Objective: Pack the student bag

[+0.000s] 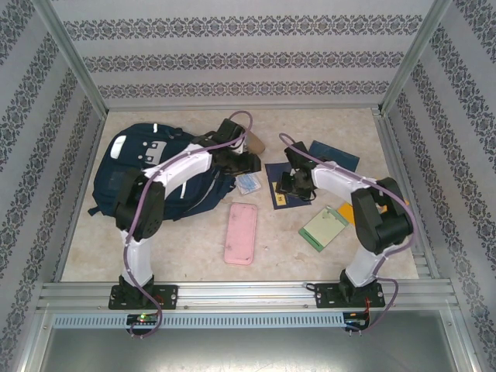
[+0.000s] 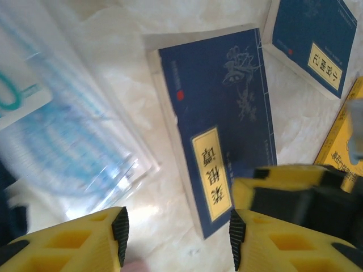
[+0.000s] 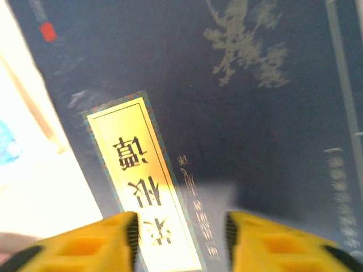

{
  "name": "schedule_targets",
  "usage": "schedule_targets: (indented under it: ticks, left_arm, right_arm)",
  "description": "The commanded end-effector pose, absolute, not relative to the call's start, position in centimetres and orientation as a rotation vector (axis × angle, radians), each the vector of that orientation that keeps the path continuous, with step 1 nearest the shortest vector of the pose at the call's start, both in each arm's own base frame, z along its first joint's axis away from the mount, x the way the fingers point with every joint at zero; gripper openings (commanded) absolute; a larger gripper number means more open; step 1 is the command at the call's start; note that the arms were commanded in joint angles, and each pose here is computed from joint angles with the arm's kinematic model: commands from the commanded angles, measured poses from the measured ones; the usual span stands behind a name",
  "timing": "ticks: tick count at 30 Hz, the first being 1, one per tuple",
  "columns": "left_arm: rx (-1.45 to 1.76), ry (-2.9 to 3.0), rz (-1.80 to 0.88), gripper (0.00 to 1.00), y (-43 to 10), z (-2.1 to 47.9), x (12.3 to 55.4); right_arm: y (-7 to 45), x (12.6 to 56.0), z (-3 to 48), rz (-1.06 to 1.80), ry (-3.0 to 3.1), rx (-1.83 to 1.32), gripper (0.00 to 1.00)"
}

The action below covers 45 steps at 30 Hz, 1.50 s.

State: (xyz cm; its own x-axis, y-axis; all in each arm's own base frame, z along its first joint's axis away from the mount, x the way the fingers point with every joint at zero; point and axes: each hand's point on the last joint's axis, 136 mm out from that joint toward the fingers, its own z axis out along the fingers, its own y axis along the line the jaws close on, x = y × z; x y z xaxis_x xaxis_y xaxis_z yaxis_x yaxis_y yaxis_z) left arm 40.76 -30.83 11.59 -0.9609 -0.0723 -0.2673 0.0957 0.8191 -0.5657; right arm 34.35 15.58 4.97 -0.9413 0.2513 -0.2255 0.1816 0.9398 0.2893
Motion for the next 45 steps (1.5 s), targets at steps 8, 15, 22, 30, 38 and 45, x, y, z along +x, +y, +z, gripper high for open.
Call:
schedule_targets:
  ticks: [8, 15, 22, 30, 38, 45]
  left_arm:
    - [-0.041, 2.781, -0.94, 0.43, -36.6, 7.9, 42.0]
    - [-0.099, 2.892, -0.84, 0.41, -37.4, 4.1, 40.7]
    - [-0.127, 2.993, -0.631, 0.27, -35.4, 1.4, 39.3]
    - [-0.098, 3.039, -0.597, 0.16, -35.0, -0.6, 38.5]
    - [-0.008, 3.025, -0.656, 0.14, -35.2, -0.7, 38.7]
    - [0.085, 2.996, -0.748, 0.14, -35.8, -0.1, 38.8]
  right_arm:
    - [10.0, 37.7, 7.2, 0.404, 2.716, 0.37, 0.59]
    - [8.9, 38.7, 4.7, 0.446, 2.77, 0.363, 0.59]
    - [10.6, 38.9, 2.5, 0.571, 2.817, 0.361, 0.59]
    - [15.2, 38.1, 3.5, 0.875, 2.814, 0.278, 0.55]
    - [17.9, 37.3, 8.9, 1.343, 2.613, 0.26, 0.48]
    - [17.8, 36.8, 11.3, 1.447, 2.519, 0.254, 0.43]
